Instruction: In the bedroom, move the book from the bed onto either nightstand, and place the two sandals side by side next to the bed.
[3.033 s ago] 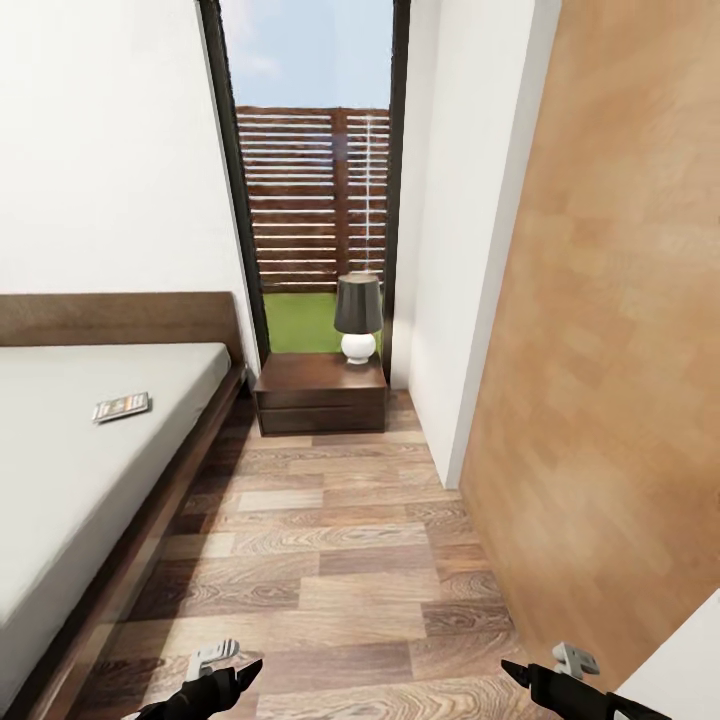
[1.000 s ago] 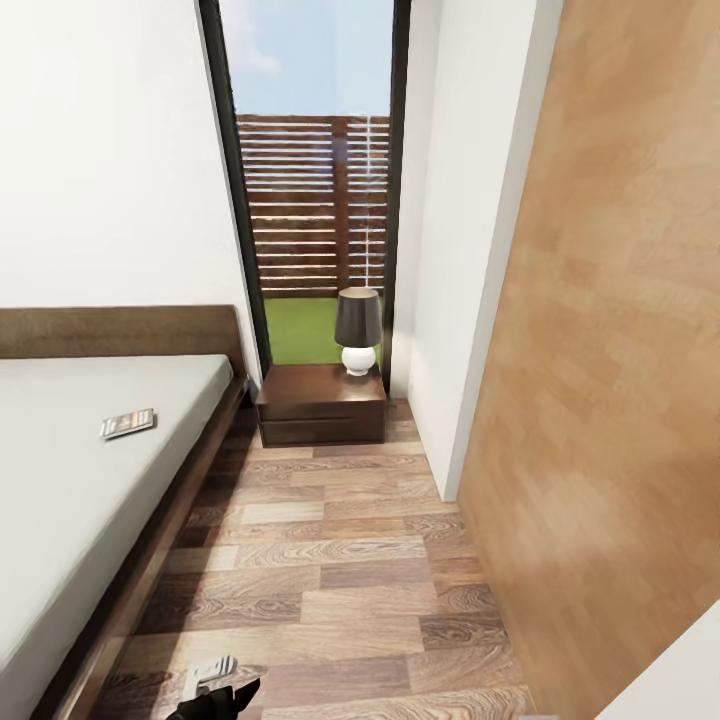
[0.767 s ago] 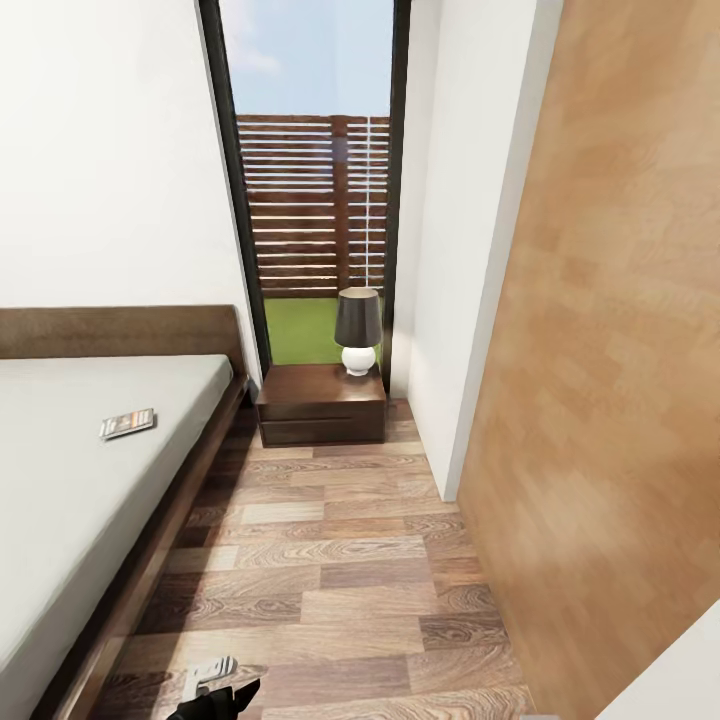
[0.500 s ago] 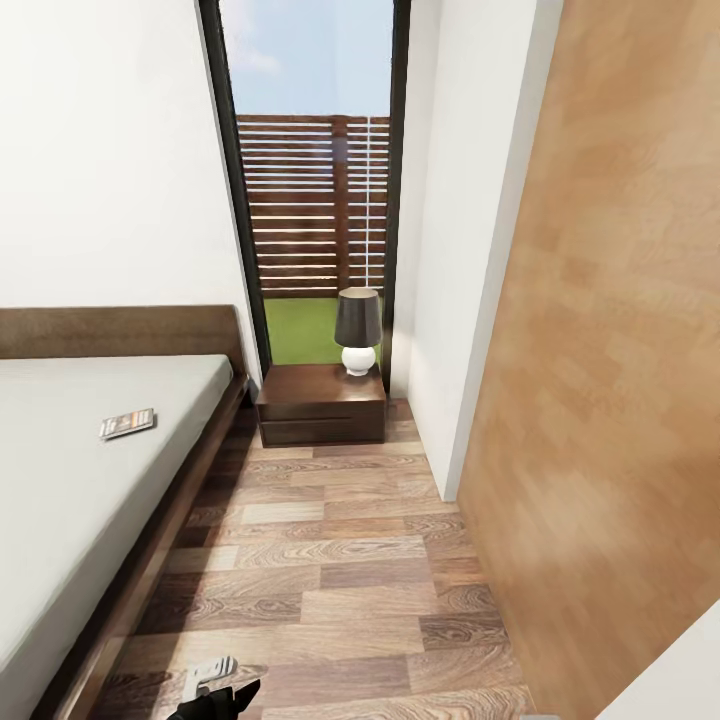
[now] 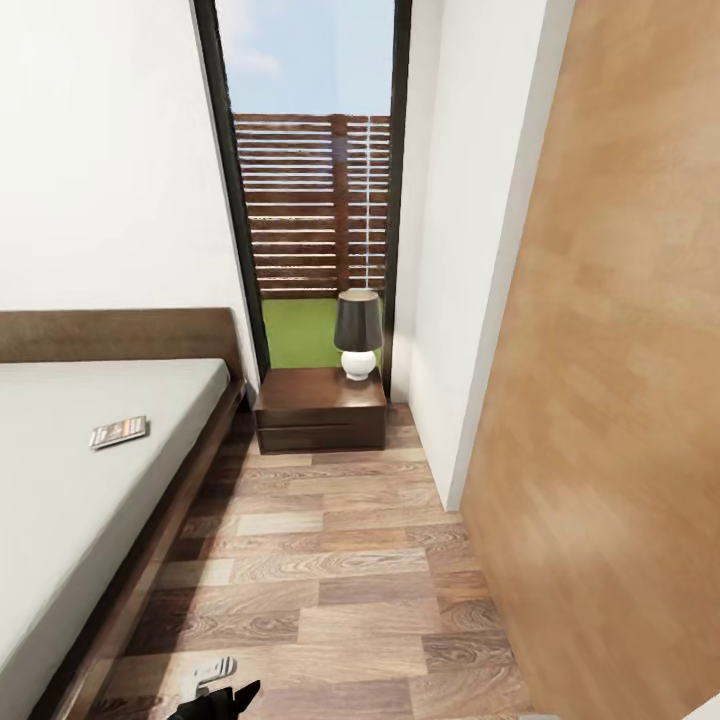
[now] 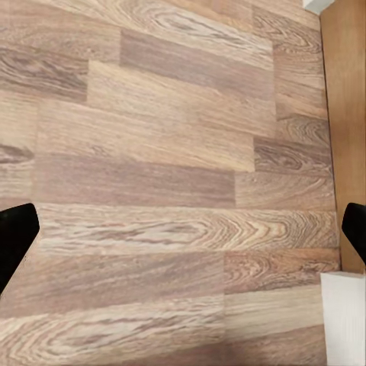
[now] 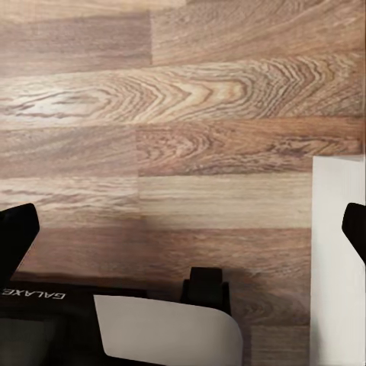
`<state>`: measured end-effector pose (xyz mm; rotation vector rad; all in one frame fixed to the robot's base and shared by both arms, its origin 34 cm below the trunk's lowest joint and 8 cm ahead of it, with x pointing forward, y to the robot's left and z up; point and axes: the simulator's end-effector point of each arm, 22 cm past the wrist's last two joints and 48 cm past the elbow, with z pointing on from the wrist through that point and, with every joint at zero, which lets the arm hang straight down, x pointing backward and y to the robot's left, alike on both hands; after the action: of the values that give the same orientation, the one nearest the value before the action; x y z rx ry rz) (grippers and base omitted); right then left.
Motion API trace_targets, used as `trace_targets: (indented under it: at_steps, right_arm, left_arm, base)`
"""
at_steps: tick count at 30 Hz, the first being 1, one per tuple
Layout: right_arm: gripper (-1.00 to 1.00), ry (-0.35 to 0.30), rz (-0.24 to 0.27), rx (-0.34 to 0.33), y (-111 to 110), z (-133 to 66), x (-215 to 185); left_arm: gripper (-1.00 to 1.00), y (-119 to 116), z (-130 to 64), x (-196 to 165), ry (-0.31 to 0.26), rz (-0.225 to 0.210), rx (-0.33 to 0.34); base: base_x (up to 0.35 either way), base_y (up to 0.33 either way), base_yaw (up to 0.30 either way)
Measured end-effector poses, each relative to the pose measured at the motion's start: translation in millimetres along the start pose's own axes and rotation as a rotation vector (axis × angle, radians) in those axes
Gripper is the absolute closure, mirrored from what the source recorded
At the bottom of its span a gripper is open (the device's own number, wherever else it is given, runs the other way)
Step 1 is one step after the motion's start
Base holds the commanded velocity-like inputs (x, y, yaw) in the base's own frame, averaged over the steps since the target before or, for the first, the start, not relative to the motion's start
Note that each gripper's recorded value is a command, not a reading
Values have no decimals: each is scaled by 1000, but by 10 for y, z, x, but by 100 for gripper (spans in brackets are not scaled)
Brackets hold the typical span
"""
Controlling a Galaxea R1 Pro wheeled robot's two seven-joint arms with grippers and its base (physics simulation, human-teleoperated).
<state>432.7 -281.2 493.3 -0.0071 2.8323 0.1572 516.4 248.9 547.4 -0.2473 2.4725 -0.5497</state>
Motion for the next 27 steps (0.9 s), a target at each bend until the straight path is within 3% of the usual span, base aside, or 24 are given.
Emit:
trace_targets:
  at_steps: [18,27]
  right_arm:
    - [-100,1,0,-1,5,3,2]
    - [-100,0,0,-1,11,2,0]
  left_arm:
    - [-100,-7,5,1,0,1,1]
    - [-100,-8,3,0,-1,1,1]
  base:
    - [77,0,0]
    - [284,0,0]
